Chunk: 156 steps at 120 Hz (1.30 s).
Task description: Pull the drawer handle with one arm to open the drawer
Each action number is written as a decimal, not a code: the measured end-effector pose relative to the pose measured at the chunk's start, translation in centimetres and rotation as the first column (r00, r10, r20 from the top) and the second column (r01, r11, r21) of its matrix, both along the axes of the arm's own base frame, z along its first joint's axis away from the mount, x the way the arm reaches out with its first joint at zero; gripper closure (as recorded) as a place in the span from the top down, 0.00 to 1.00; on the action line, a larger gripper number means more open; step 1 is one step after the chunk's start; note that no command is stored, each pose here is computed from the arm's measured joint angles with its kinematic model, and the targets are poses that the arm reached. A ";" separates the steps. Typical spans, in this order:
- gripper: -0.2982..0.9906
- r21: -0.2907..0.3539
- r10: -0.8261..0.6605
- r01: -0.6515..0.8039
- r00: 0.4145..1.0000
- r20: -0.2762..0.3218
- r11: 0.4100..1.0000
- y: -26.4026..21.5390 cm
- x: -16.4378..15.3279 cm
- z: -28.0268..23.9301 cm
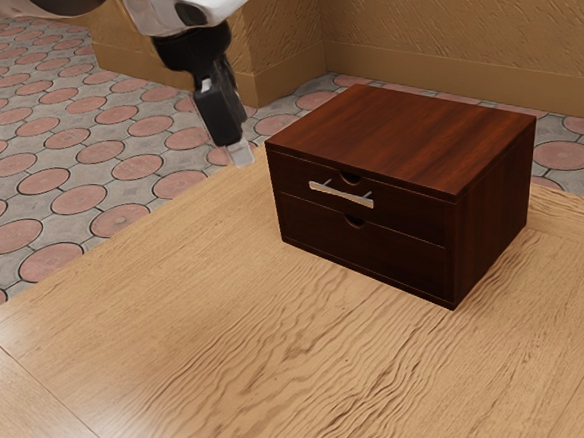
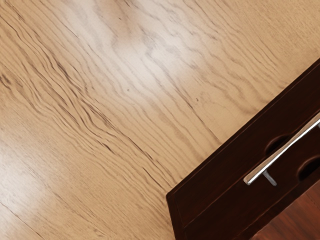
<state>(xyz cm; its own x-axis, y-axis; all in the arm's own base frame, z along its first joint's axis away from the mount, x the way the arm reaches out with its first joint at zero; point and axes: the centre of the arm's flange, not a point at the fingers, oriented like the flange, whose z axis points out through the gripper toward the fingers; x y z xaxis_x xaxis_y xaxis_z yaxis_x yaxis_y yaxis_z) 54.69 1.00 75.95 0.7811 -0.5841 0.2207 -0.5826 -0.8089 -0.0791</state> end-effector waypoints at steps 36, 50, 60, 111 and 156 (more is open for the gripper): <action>0.77 0.115 -0.441 0.445 0.896 -0.054 0.888 -3.8 5.0 -5.8; 0.77 0.130 -0.531 0.538 0.843 -0.084 0.833 -3.6 6.7 -8.2; 0.77 0.141 -0.583 0.592 0.806 -0.103 0.794 -3.5 7.6 -9.5; 0.77 0.244 -0.744 0.730 0.666 -0.044 0.639 -3.9 8.0 -14.8; 0.77 0.326 -0.796 0.746 0.604 0.034 0.581 -3.8 10.3 -17.9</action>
<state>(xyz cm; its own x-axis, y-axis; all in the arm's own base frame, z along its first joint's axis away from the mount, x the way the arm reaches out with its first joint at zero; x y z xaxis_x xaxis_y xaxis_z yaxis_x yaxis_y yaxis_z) 65.01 -2.77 58.07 -0.0252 -0.9987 0.0446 -0.9338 0.0076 -0.3577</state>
